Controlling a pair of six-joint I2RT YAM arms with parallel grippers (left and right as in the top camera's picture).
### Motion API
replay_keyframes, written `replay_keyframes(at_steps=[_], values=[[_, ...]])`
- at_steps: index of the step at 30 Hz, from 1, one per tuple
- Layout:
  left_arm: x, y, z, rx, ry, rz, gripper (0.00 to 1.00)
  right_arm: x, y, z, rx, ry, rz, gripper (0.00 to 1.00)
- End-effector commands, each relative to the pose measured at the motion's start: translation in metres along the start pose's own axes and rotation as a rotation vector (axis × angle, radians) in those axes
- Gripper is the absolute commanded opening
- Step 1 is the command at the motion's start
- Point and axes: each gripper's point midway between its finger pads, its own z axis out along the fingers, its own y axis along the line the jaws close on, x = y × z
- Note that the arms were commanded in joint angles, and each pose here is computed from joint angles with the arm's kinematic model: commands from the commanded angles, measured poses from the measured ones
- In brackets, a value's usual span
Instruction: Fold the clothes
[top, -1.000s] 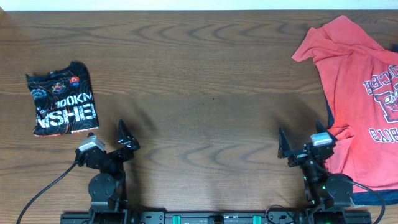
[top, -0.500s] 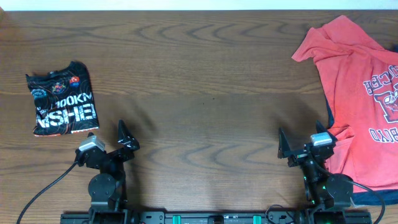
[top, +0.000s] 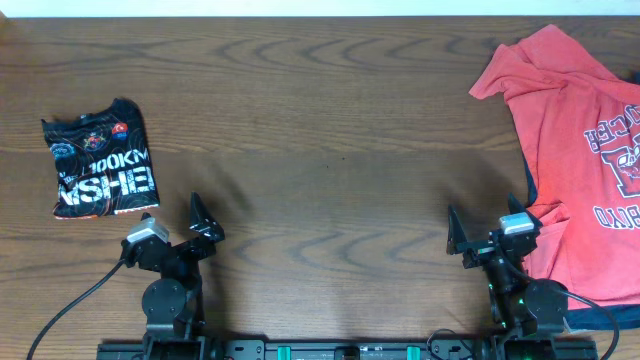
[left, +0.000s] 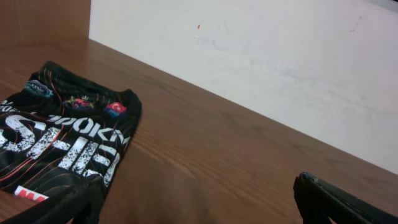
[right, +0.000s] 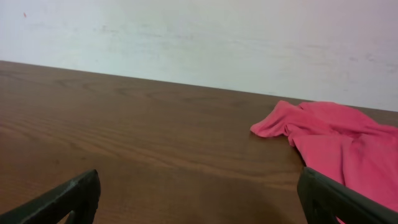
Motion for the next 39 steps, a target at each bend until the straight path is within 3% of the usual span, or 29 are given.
replay_keyframes(at_steps=[1,33,39], values=[[0.019,0.010,0.002,-0.040,0.064,0.023,0.98,0.000,-0.001,0.000,0.002,-0.001,-0.014,0.99],[0.024,0.010,0.002,-0.040,0.085,0.027,0.98,0.000,0.001,0.000,-0.008,-0.002,-0.012,0.99],[0.027,0.001,0.002,0.010,0.108,-0.005,0.98,-0.004,0.002,0.000,-0.016,-0.016,0.157,0.99]])
